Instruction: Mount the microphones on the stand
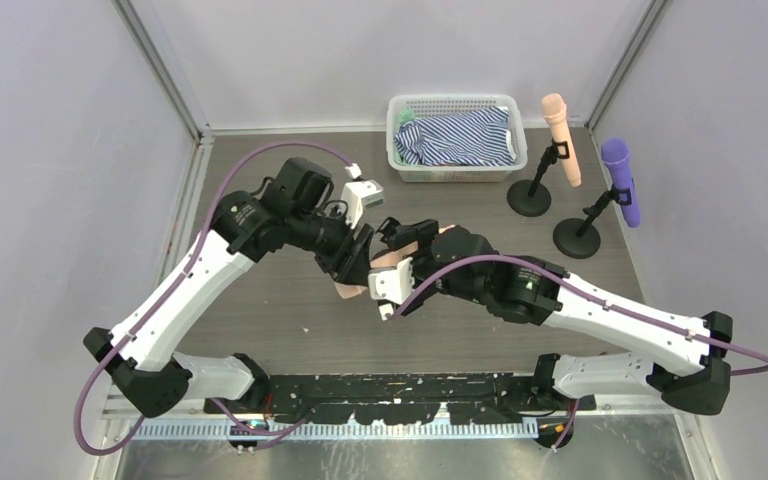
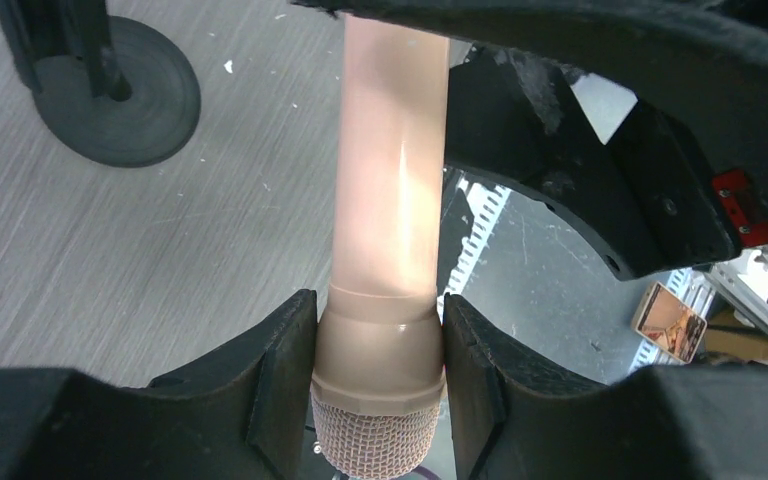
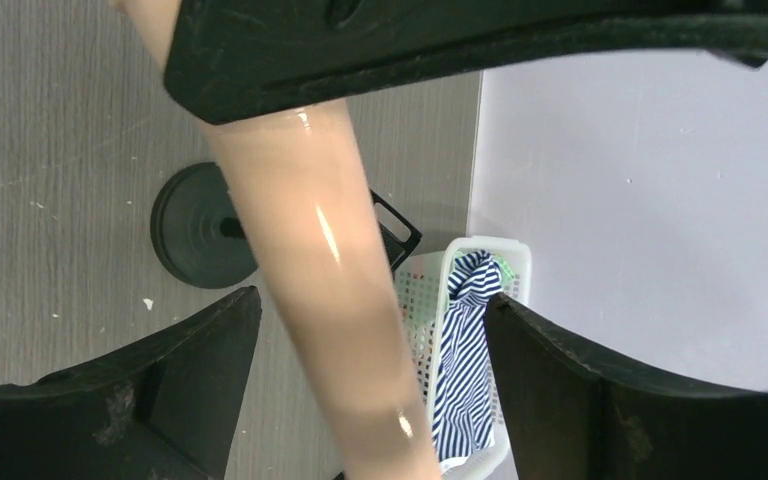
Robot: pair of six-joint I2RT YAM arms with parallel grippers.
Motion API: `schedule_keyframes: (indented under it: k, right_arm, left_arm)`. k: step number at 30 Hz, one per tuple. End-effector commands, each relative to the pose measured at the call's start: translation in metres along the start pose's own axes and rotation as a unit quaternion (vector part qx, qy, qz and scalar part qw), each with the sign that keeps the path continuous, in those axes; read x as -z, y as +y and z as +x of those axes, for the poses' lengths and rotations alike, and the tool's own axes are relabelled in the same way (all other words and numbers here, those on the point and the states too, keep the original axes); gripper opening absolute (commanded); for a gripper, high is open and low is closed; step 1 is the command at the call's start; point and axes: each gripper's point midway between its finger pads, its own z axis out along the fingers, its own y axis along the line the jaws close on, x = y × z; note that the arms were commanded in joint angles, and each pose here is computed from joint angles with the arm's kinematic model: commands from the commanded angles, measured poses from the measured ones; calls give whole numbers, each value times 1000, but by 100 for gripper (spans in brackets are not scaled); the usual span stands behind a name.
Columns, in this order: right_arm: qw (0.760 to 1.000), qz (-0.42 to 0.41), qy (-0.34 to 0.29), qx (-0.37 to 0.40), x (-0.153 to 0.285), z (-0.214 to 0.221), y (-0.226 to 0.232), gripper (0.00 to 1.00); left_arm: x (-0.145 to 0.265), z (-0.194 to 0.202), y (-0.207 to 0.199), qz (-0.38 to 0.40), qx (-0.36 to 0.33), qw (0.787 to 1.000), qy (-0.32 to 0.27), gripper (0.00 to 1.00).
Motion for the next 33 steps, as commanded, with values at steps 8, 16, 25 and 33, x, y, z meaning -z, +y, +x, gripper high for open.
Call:
schedule_keyframes:
  k: [8,16,25,33]
  right_arm:
    - [1000,0,6,6,7,-5,-10,64]
    - [1000,7,-14,-18,10,-7,-4,35]
    - [984,57,-61,-155,23,-14,-5,14]
    - [906,84,-138,-392,16,-33,0,1]
  left_arm:
    - [7,0,-19,38,-28,999,8,0]
    - [7,-11,-21,38,-29,999,-26,16]
    - [20,-47,-26,22,-34,992,-122,76]
    - [35,-67,-25,-1,-30,978,-204,90]
